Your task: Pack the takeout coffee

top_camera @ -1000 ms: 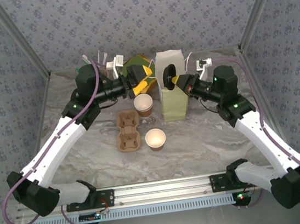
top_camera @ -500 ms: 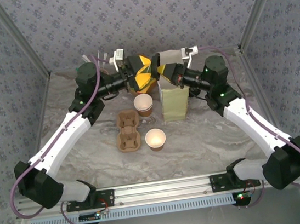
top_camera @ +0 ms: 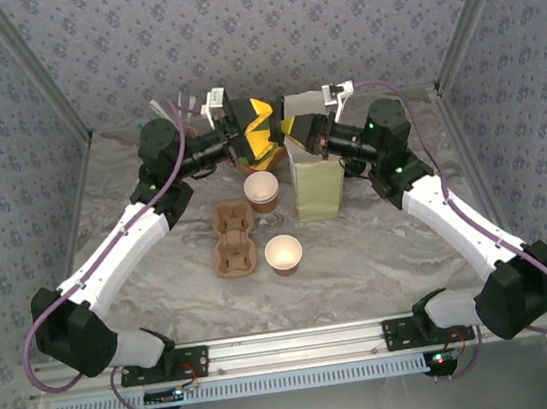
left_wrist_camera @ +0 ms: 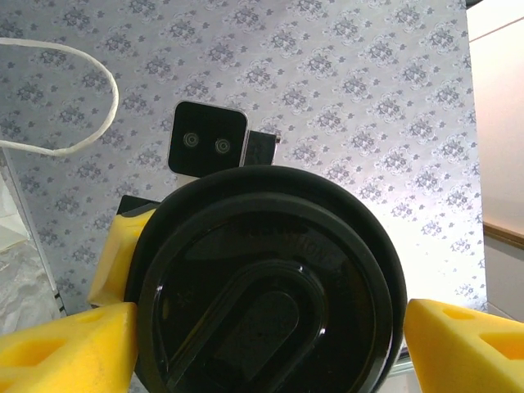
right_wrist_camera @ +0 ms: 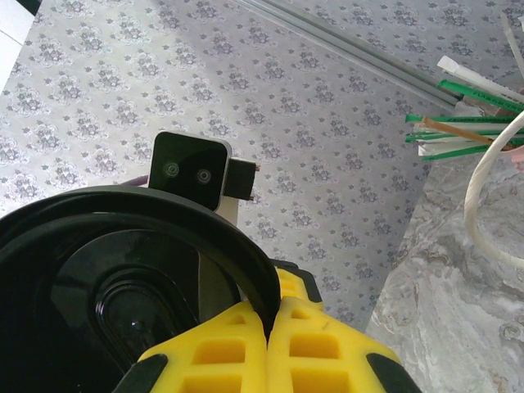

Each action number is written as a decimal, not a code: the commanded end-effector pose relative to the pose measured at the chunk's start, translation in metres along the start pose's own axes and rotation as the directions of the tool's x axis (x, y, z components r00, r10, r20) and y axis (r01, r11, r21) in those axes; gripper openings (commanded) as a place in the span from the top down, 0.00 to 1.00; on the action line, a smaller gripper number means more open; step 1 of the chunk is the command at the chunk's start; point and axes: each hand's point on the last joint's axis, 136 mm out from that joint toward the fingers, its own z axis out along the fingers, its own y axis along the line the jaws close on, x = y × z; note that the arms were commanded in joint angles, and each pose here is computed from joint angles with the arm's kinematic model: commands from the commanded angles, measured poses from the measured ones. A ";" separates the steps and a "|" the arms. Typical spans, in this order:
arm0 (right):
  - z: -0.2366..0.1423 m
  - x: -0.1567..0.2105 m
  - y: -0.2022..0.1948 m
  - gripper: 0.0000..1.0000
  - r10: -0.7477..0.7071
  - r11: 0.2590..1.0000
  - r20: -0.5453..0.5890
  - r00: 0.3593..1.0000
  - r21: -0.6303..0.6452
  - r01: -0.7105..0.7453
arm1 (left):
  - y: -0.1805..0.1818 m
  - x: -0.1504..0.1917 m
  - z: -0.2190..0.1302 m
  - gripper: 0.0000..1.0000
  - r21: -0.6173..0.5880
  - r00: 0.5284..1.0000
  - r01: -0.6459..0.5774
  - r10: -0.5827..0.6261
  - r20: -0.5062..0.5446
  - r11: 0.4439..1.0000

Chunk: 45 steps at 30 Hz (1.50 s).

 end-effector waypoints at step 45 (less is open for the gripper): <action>-0.028 -0.005 -0.003 0.22 -0.067 0.992 0.013 0.998 0.104 0.065 | 0.009 0.005 -0.020 0.31 -0.137 0.992 -0.122 0.123 -0.004 0.983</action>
